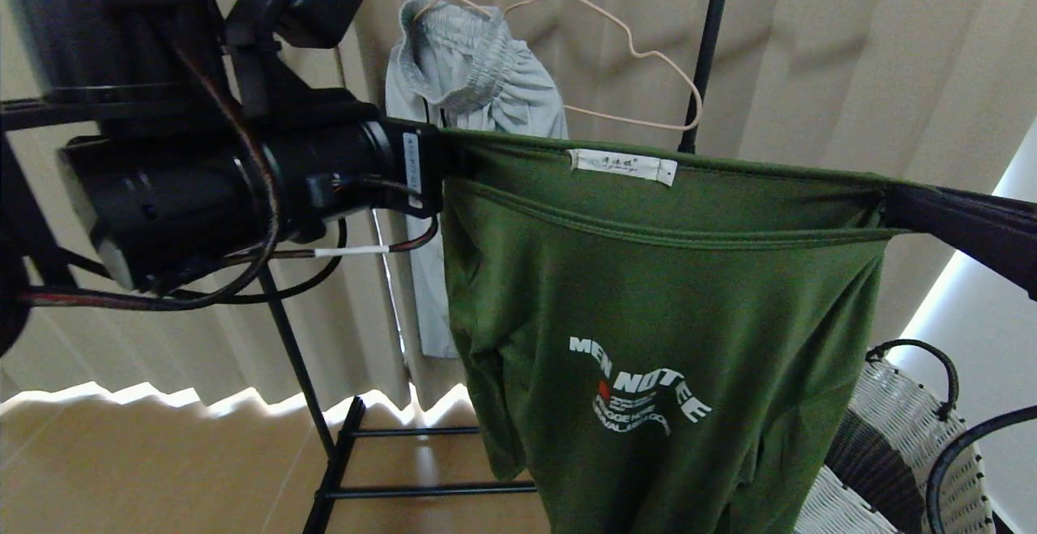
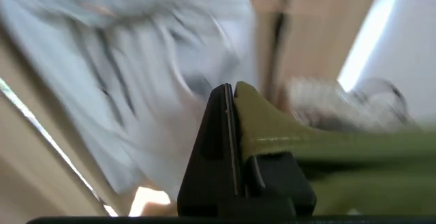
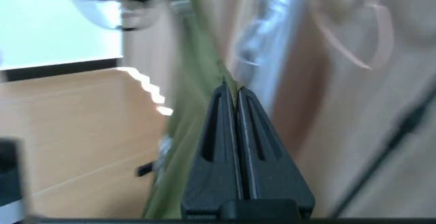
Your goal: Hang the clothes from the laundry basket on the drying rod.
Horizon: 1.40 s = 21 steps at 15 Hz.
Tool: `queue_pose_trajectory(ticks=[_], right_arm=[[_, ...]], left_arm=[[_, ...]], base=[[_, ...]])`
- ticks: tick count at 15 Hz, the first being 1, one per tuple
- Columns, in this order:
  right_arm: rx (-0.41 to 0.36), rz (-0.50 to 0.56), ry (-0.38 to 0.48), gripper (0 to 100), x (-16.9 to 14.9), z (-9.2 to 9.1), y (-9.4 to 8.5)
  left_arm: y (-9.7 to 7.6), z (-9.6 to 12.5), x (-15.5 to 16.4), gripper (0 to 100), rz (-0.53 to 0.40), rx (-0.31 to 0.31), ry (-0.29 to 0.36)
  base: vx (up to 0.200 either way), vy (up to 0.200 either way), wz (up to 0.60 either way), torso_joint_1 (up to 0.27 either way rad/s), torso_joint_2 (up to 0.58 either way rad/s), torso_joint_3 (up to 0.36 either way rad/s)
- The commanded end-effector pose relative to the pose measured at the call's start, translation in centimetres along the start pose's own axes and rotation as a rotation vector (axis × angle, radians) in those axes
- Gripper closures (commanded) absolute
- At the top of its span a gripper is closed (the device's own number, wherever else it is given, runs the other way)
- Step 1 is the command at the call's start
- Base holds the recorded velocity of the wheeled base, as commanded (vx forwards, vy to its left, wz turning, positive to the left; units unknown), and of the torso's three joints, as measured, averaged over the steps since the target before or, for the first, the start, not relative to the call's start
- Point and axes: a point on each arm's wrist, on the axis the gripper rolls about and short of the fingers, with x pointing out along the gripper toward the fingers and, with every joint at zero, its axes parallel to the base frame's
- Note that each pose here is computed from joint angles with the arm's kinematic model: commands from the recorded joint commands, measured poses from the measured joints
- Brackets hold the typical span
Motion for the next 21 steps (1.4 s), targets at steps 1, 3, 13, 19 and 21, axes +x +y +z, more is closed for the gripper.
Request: queue_pose_trajectory(ticks=[1,3,13,19,21], right_arm=[[0.015,-0.071,0.027,100,2.3,-0.5,-2.5],[0.000,-0.102,0.004,100,4.2,-0.7,-3.9],[-0.050,-0.117,-0.074,100,3.1,1.7,-3.0],[-0.024,-0.103,-0.036,100,2.2,1.0,-2.1],[-0.029,-0.103,-0.044,100,2.2,1.2,-2.1]], left_arm=[[-0.1,0.2,-5.6,100,-0.158,0.002,-0.011],[-0.3,-0.1,-7.7,100,-0.277,0.004,-0.029],[-0.8,0.7,-5.7,100,-0.125,0.058,-0.029],[-1.6,-0.3,-3.4,100,-0.010,0.058,0.028],[-1.5,0.5,-3.5,100,-0.005,0.056,0.000]], base=[[0.000,0.000,0.00,0.000,0.00,0.000],[0.000,0.000,0.00,0.000,0.00,0.000],[0.000,0.000,0.00,0.000,0.00,0.000],[0.000,0.000,0.00,0.000,0.00,0.000],[0.000,0.000,0.00,0.000,0.00,0.000]])
